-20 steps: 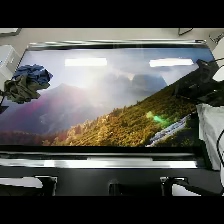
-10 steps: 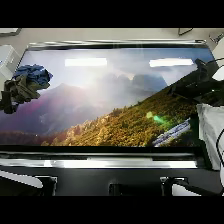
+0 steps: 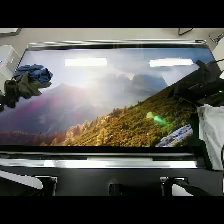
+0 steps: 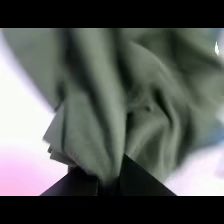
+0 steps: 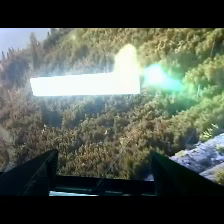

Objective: Fold the clothes and pants, and hang the long-sleeved shirts on hangers.

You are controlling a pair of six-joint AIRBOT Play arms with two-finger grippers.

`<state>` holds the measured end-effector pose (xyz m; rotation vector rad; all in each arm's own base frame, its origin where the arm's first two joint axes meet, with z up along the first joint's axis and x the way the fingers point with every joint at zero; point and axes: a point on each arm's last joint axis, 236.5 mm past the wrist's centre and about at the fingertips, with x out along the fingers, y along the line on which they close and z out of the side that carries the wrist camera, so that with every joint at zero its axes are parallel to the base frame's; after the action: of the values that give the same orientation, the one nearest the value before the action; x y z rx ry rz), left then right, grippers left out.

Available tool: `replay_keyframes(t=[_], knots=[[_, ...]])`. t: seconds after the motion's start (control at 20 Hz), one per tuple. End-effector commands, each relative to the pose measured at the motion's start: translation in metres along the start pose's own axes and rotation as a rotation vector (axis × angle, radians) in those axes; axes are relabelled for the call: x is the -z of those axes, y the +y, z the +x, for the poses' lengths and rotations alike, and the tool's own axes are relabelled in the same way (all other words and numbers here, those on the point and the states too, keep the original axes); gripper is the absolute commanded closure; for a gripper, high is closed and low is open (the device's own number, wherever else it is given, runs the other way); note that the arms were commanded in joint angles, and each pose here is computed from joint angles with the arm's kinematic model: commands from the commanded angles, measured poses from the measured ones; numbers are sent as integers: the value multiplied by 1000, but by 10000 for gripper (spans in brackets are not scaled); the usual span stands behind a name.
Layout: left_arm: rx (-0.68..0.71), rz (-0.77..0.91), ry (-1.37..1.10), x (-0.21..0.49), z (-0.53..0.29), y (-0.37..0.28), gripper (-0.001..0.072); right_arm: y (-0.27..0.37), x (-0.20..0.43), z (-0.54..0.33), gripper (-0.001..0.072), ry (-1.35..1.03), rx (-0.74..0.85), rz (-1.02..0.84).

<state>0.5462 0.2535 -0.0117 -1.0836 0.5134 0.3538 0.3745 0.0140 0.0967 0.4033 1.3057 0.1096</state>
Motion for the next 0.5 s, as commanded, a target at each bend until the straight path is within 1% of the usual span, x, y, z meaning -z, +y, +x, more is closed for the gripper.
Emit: replay_keyframes(t=[0.0, 0.1, 0.15, 0.2, 0.25, 0.35, 0.45], knots=[[167, 317, -126, -19, -83, -123, 685, -7, -1, -27, 49, -81, 69, -55], [311, 492, -225, -7, -170, -219, 686, -5, -4, -39, 51, -134, 79, -46], [367, 603, -272, 12, -215, -260, 686, -2, -6, -44, 51, -155, 67, -35], [415, 702, -308, 37, -258, -291, 685, 2, -5, -46, 51, -163, 57, -35], [466, 766, -321, 66, -292, -313, 686, 4, -4, -48, 51, -165, 49, -37], [588, 788, -270, 134, -346, -334, 685, 6, -1, -52, 51, -167, 46, -41], [698, 756, -128, 207, -372, -329, 685, 7, 4, -54, 51, -156, 47, -54]])
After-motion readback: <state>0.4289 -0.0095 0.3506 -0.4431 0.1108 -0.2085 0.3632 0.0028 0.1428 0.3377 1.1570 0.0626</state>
